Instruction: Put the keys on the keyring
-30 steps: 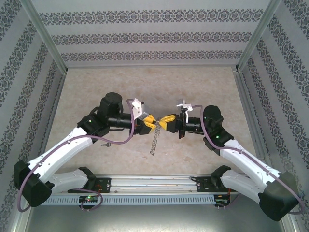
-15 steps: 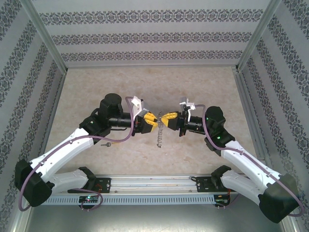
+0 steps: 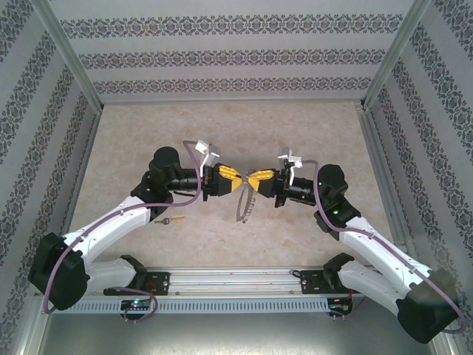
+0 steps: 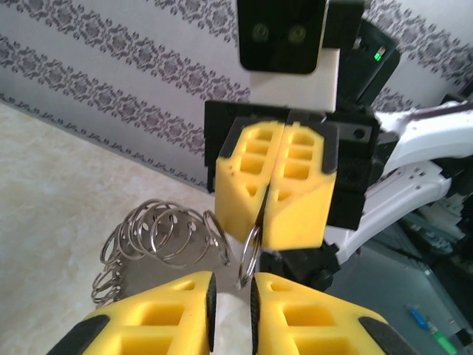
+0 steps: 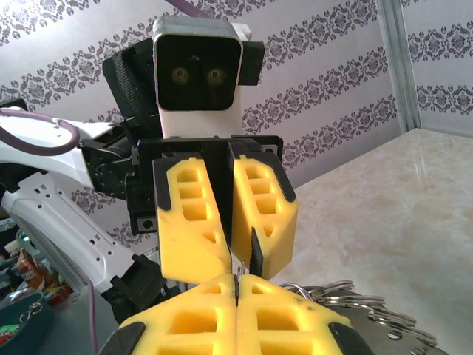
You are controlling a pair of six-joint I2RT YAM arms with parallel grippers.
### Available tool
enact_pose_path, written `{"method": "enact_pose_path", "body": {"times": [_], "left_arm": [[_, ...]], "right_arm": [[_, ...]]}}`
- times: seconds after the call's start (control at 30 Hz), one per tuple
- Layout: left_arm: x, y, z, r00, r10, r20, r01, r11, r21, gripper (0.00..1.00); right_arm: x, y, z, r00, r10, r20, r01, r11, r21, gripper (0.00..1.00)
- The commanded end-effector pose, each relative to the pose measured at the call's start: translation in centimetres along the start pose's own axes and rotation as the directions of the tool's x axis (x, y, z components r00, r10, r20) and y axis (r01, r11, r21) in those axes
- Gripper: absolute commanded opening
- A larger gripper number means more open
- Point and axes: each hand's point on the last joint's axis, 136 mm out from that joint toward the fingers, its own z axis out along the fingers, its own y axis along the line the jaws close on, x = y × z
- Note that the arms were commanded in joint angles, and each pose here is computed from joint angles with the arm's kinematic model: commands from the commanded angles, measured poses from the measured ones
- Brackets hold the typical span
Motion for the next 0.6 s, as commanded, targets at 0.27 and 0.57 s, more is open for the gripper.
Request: {"method": "enact_pose_path", "body": {"times": [0.27, 0.57], "left_arm": [[-1.75, -1.30, 0.12, 0.996, -0.020, 0.090, 0.009, 0.993, 0.118, 0.20], [-1.42, -1.36, 0.25, 0.996, -0.027, 0.081, 0.016, 0.991, 0.135, 0.20]], "right_arm": [[-1.82, 0.26, -0.41, 0.996, -0.049, 0.070, 0.048, 0.999, 0.011, 0.00], [-1.81, -0.05, -0.39, 0.996, -0.046, 0.072, 0.044, 0.999, 0.020, 0.00]]}}
